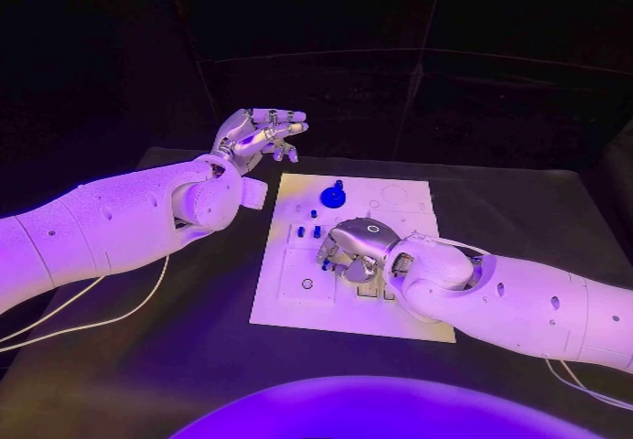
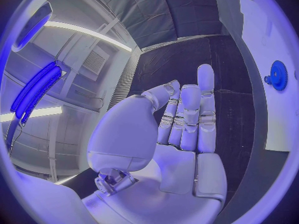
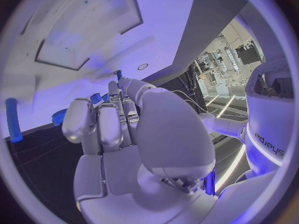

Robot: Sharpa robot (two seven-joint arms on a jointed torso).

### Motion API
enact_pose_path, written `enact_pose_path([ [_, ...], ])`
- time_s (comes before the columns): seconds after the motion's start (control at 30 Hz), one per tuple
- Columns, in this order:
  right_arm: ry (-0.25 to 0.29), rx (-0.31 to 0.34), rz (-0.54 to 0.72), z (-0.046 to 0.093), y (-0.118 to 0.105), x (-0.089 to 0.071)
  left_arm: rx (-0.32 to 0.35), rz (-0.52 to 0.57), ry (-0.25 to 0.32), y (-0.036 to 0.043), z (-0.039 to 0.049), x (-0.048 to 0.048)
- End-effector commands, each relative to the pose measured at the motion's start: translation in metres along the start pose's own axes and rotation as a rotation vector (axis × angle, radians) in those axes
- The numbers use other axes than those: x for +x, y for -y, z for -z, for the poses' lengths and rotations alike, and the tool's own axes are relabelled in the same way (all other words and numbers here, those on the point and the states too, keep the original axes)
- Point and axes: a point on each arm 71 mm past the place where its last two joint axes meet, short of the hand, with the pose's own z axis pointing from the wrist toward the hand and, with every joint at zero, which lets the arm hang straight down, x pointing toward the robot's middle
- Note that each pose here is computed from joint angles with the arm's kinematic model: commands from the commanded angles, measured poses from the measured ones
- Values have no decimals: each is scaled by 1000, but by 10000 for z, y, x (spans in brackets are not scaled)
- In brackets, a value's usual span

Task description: Assemble the parts on the task board

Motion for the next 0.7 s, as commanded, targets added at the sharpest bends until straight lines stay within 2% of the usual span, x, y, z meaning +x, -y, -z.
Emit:
enact_pose_path([
  [0.03, -12, -9, 19, -4, -9, 13, 4, 12, -16, 12, -9, 17],
  [0.7, -52, -4, 84, 8, -23, 119, -8, 18, -34, 5, 1, 27],
])
